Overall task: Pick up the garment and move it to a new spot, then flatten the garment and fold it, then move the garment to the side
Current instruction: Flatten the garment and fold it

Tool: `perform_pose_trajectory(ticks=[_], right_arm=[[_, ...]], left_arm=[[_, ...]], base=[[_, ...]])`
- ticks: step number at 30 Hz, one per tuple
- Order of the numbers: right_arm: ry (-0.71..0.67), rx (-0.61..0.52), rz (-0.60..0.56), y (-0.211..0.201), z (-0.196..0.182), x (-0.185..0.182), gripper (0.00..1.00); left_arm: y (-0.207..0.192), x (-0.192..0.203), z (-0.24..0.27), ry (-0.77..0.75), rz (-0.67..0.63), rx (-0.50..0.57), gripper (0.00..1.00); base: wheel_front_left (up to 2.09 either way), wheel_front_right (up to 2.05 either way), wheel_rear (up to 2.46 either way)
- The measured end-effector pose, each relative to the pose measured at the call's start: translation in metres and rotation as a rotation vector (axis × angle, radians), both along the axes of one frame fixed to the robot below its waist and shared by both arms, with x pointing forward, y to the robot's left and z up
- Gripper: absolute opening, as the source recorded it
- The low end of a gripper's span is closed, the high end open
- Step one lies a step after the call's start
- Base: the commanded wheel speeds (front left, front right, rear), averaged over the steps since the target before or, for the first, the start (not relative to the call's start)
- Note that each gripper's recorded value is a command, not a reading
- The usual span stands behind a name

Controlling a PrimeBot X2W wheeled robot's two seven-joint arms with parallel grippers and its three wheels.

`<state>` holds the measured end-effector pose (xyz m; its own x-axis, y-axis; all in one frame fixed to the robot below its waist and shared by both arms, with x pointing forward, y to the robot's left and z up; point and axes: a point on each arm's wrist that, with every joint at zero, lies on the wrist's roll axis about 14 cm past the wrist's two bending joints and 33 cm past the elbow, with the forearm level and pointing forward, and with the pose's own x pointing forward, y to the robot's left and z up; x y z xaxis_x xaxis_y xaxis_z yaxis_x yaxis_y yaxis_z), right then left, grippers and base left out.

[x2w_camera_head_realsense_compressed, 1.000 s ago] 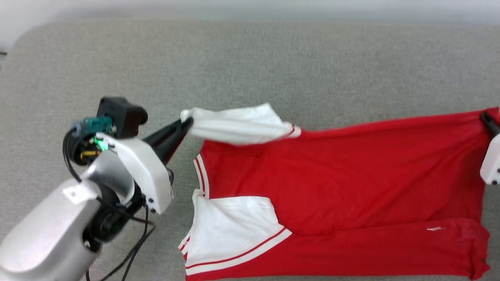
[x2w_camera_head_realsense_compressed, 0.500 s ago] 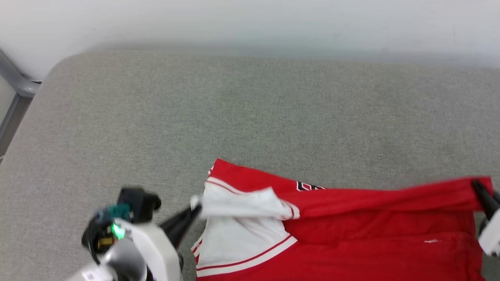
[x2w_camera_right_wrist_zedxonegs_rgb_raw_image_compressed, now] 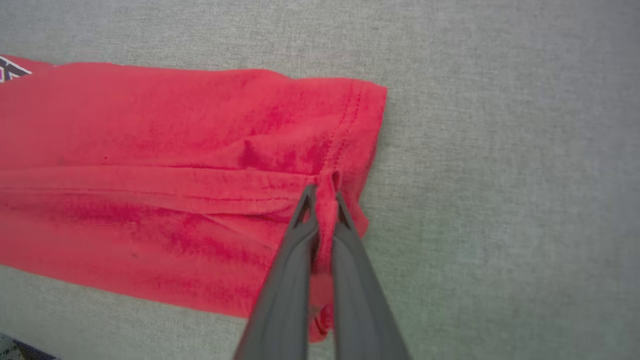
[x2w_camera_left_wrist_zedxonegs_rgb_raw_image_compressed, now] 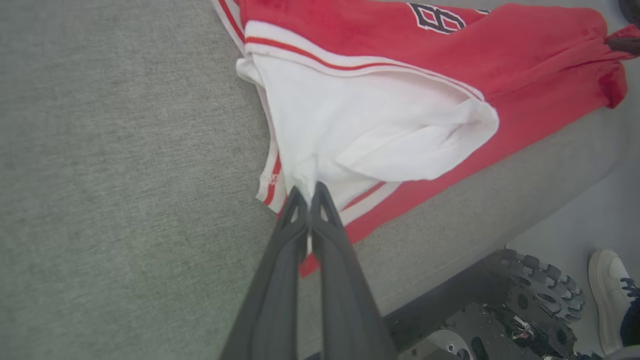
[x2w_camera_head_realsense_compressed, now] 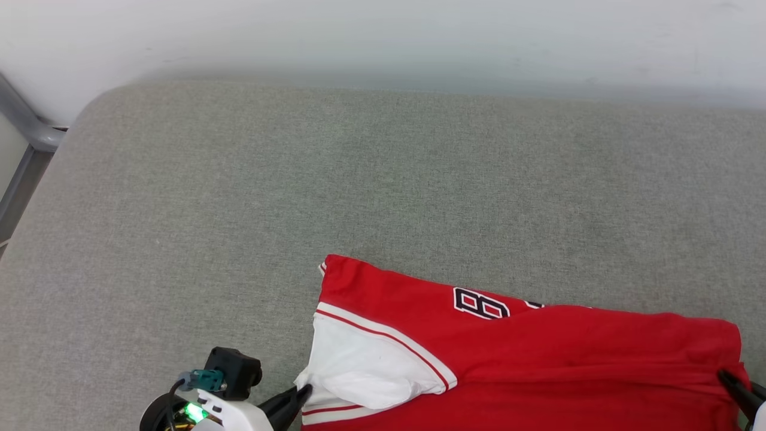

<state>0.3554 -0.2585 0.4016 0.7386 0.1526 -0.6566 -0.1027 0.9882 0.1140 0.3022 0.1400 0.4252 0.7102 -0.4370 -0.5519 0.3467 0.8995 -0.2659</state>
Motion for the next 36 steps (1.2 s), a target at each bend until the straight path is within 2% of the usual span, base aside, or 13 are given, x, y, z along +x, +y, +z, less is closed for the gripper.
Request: perform_pose_trajectory(ticks=[4,5,6,7,8,9,13,16,25,28,30,36], right_arm=[[0.018,-0.033,0.036,-0.002,-0.006,-0.003,0.0],[0.026,-0.041,0.047,-0.002,-0.007,-0.004,0.09],[0.029,-0.048,0.057,-0.002,-0.009,-0.005,0.51],[0.031,-0.056,0.062,-0.003,-0.01,-0.005,1.0],[0.034,-0.065,0.068,-0.004,-0.01,-0.006,1.0],[0.036,-0.071,0.074,-0.005,-0.011,-0.007,1.0],[0.021,-0.085,0.08,-0.01,-0.004,-0.009,1.0],[-0.015,-0.053,0.073,-0.007,0.01,-0.005,1.0],[-0.116,0.045,0.023,0.001,0.062,0.01,1.0],[-0.073,0.007,-0.011,-0.006,0.057,0.009,1.0],[-0.039,0.02,-0.046,-0.004,0.049,0.007,1.0],[0.056,-0.009,-0.127,-0.006,0.026,0.01,1.0]], left_arm=[[-0.001,0.002,-0.011,0.007,-0.015,0.021,0.0],[0.0,0.003,-0.013,0.009,-0.015,0.024,0.0],[-0.001,0.004,-0.014,0.01,-0.012,0.021,0.0],[-0.003,0.004,-0.015,0.012,-0.015,0.017,0.46],[-0.004,0.003,-0.016,0.015,-0.017,0.016,0.87],[-0.003,0.003,-0.017,0.015,-0.016,0.019,1.0],[-0.004,0.0,-0.016,0.004,-0.014,0.018,1.0],[-0.006,0.002,-0.006,-0.043,0.002,-0.001,1.0],[0.009,0.033,0.068,-0.365,0.15,-0.065,1.0],[0.022,0.042,0.085,-0.457,0.219,-0.068,1.0],[0.029,0.047,0.089,-0.497,0.257,-0.067,1.0],[0.042,0.055,0.081,-0.511,0.336,-0.065,1.0]], base=[[0.0,0.0,0.0],[0.0,0.0,0.0],[0.0,0.0,0.0],[0.0,0.0,0.0],[0.0,0.0,0.0],[0.0,0.0,0.0],[0.0,0.0,0.0],[0.0,0.0,0.0],[0.0,0.0,0.0],[0.0,0.0,0.0],[0.0,0.0,0.0],[0.0,0.0,0.0]])
